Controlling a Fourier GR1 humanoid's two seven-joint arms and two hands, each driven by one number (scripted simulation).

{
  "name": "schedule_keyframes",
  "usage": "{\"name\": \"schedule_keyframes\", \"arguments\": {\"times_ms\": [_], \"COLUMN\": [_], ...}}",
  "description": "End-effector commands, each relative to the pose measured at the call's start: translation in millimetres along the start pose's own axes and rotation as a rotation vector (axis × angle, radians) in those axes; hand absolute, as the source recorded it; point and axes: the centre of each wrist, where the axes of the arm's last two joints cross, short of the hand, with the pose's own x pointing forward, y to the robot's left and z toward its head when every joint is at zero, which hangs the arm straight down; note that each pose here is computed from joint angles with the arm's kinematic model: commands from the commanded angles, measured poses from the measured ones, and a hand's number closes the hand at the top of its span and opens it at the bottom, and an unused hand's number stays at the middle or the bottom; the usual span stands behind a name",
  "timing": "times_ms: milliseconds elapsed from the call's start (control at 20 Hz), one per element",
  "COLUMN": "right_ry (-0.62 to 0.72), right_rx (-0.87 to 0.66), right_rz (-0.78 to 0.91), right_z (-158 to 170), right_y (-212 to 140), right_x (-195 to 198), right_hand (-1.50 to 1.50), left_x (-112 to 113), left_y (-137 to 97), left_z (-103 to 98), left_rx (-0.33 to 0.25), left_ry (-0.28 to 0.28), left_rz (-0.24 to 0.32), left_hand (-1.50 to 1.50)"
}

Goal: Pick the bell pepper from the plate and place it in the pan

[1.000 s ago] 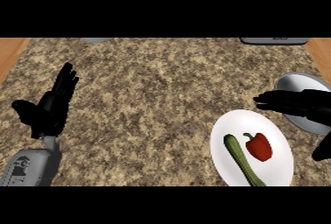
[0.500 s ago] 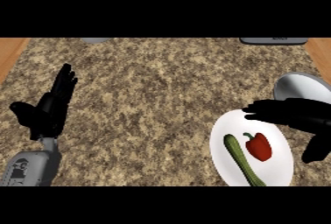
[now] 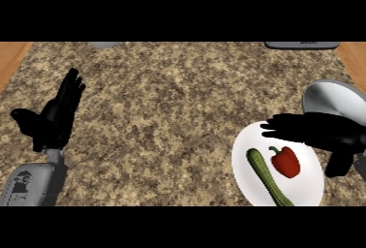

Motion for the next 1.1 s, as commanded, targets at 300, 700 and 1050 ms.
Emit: {"name": "schedule_keyframes", "arguments": {"times_ms": [300, 700, 1050], "right_ry": [0.062, 0.055, 0.09], "right_rx": [0.102, 0.113, 0.188], "right_rz": [0.064, 0.104, 0.103], "right_z": [-12.5, -28.6, -44.9], "right_y": [6.1, 28.1, 52.2], "right_x": [11.4, 2.6, -9.4], "right_hand": [-1.5, -1.5, -1.5], "left_x": [-5.0, -2.9, 1.8], "left_y": [9.2, -8.2, -7.9], "left_z": [1.6, 4.8, 19.5], "left_rx": [-0.001, 0.011, -0.011], "left_ry": [0.015, -0.017, -0.005], "left_rz": [0.001, 0.007, -0.017], "left_hand": [0.0, 0.0, 0.0]}}
